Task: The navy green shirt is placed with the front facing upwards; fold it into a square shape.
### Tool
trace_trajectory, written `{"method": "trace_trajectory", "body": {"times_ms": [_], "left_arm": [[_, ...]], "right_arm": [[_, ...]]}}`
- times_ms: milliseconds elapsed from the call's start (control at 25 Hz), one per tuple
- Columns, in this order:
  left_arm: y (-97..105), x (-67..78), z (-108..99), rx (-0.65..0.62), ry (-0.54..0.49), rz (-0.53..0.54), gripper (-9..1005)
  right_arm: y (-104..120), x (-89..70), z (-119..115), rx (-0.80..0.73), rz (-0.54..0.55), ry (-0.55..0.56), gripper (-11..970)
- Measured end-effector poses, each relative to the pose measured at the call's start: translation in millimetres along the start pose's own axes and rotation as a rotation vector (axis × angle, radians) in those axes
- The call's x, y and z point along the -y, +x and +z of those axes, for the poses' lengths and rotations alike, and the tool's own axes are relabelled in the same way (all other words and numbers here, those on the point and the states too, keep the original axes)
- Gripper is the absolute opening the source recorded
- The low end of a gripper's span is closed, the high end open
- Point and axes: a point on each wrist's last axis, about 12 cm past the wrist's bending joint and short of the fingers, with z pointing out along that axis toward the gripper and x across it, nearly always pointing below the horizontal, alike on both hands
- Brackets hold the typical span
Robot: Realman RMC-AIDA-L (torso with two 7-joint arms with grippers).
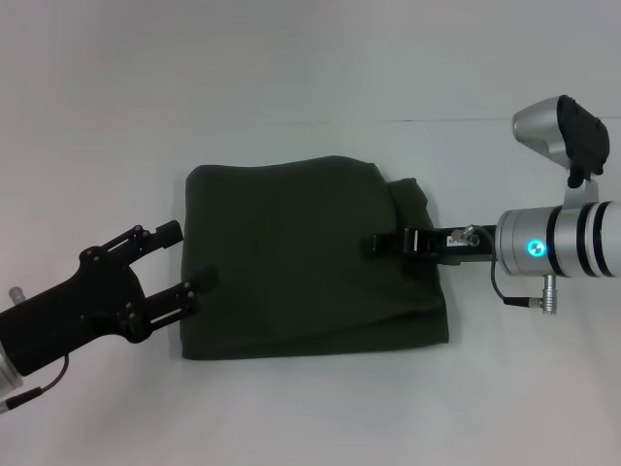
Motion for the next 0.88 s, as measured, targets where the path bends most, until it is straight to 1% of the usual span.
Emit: {"method": "trace_trajectory", "body": {"times_ms": [200,640,880], "left_arm": [[0.8,0.0,-0.1,-0.001,-0.005,-0.002,791],[1.3,1.3,1.3,0.003,0.001,-0.011,791],[0.9,1.6,1.8,0.008,0.003,-0.013,790]], "right_arm": [[-0.9,0.6,-1.0,0.018,-0.007,-0.007,376],[-3.8,1.6,-3.9,0.060,-0.044,-0.020,128],[-8.8,-0.4,-7.5,0.081,-0.102,-0.037,45]]}}
